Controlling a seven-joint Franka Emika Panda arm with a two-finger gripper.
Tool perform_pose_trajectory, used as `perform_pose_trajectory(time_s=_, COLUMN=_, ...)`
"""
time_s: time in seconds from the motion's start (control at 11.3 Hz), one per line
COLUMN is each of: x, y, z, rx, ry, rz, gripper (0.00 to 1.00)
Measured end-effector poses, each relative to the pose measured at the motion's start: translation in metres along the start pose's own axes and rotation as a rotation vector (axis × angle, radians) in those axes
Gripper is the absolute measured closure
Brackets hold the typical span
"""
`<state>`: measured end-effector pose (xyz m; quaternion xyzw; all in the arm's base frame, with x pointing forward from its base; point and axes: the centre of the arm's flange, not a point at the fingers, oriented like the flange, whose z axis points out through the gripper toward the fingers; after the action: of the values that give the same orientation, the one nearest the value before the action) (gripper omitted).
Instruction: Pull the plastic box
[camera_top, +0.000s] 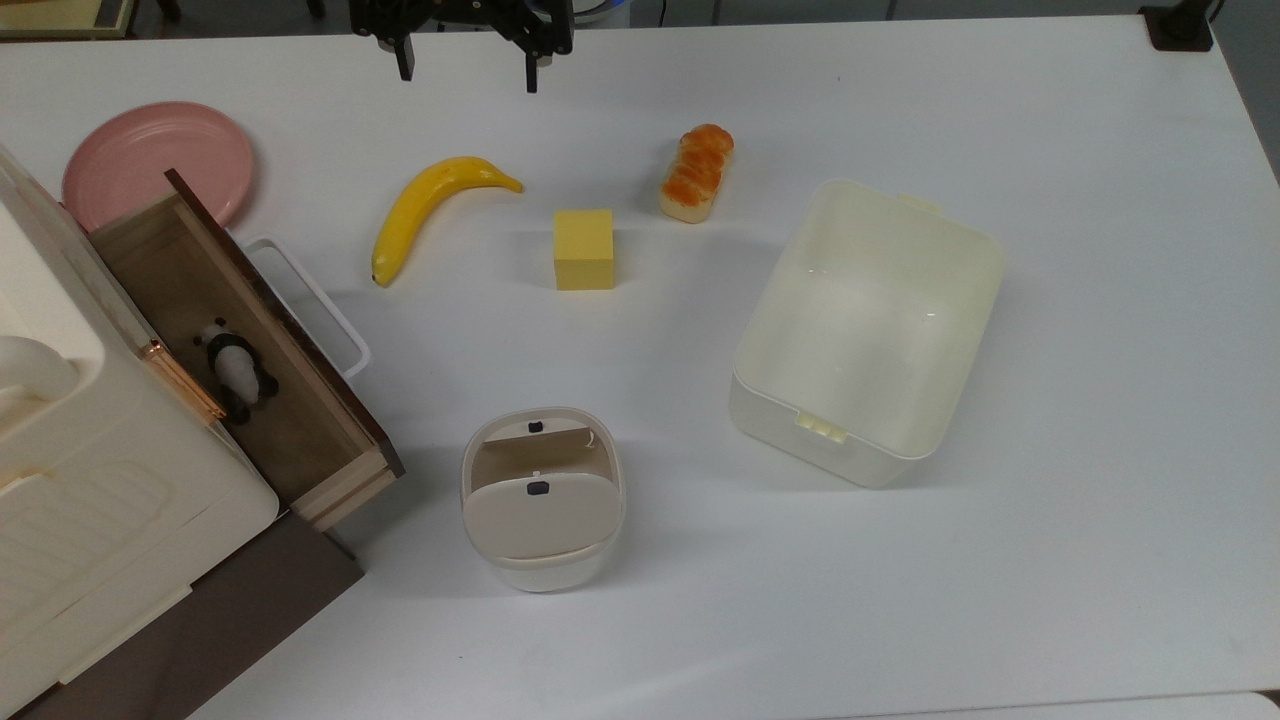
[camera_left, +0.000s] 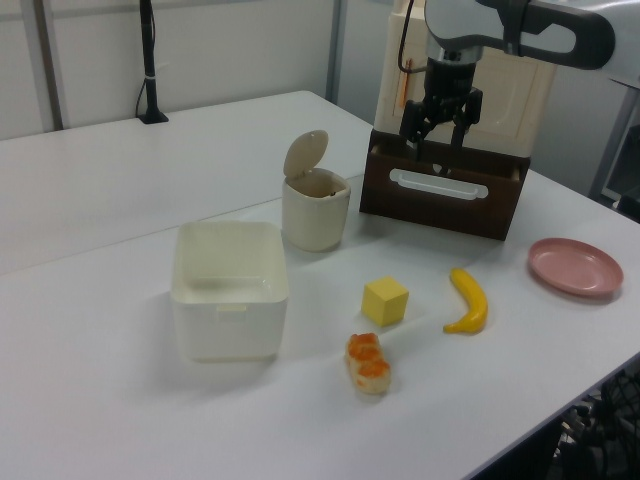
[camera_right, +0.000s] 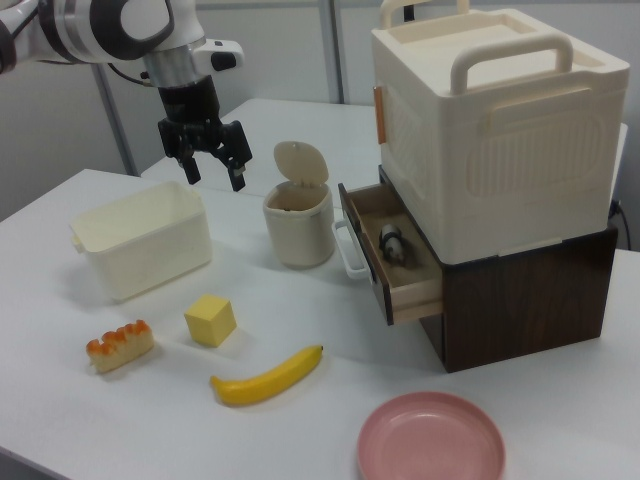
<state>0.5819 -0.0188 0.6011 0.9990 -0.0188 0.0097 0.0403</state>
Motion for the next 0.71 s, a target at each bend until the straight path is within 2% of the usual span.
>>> perform_pose_trajectory(time_s=0.71, x=0.0006, y=-0.0003, z=0.0028, rx=0.000, ry=-0.007, rz=0.000, gripper=0.00)
